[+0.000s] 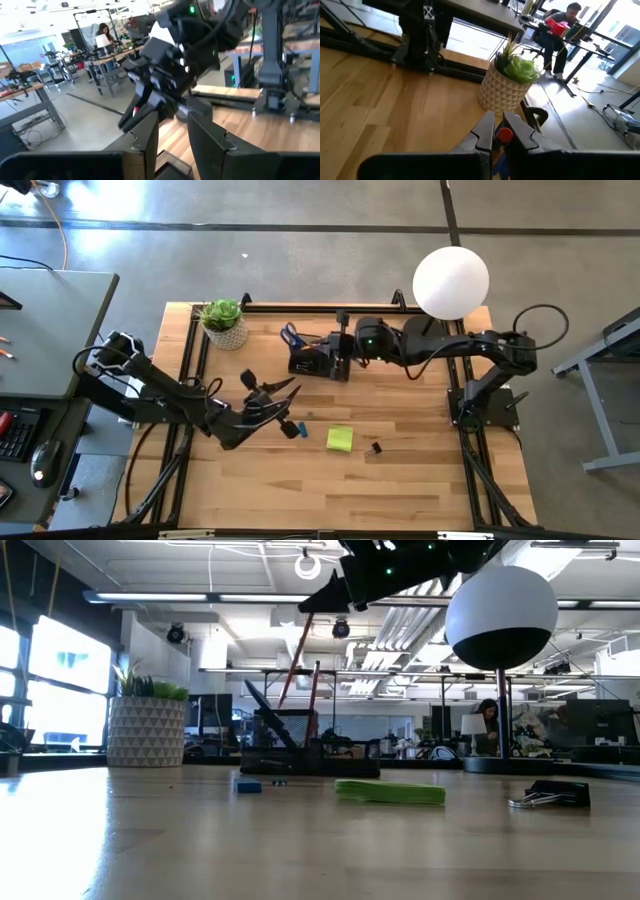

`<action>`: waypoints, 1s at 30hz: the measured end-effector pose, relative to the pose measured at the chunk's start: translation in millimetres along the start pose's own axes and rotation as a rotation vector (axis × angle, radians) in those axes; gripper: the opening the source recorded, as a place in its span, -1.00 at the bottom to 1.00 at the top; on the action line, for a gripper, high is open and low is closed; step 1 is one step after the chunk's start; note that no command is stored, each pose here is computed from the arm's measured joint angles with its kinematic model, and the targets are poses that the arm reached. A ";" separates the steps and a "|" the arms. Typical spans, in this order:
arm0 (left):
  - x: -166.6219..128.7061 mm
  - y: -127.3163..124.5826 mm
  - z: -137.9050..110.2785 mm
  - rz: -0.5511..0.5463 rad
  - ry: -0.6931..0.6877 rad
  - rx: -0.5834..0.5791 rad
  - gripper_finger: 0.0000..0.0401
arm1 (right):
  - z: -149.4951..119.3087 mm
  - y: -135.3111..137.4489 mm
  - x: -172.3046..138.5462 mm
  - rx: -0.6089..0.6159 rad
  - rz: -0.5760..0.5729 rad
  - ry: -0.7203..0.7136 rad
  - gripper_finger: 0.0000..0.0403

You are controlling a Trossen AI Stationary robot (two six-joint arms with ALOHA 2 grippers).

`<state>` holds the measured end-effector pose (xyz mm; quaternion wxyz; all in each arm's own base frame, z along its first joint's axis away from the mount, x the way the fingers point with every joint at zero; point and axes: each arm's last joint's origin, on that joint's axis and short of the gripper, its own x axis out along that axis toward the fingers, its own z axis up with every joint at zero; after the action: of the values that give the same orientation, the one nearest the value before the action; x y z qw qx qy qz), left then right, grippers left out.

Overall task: Pick and place office supplies into organizer
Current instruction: Put the orange pencil into the black desk organizer

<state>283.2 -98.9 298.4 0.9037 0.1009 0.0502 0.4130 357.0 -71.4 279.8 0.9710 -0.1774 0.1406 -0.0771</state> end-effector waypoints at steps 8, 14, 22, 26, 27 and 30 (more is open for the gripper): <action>-3.7 1.6 3.1 -0.031 -0.010 -0.023 -0.55 | 6.4 -25.0 -6.5 0.016 -0.039 0.066 -0.95; -3.6 1.0 3.3 -0.054 -0.014 -0.038 -0.58 | -12.3 -51.0 -9.1 0.118 0.000 0.121 -0.95; -3.7 0.1 3.5 -0.083 -0.019 -0.053 -0.59 | -21.9 -70.6 -11.5 0.230 0.048 0.093 -0.94; -3.7 0.1 3.5 -0.083 -0.019 -0.053 -0.58 | -34.9 -68.3 -1.5 0.259 0.079 0.134 -0.94; -3.7 0.1 3.3 -0.083 -0.019 -0.051 -0.58 | -39.8 -66.7 2.4 0.263 0.087 0.153 -0.94; -3.6 0.0 3.2 -0.083 -0.018 -0.051 -0.58 | -52.0 -61.2 14.5 0.267 0.103 0.182 -0.94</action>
<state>281.4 -102.2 301.5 0.9228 0.0796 0.0355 0.3753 349.1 -147.7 251.9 0.9719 -0.0316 0.2253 -0.0609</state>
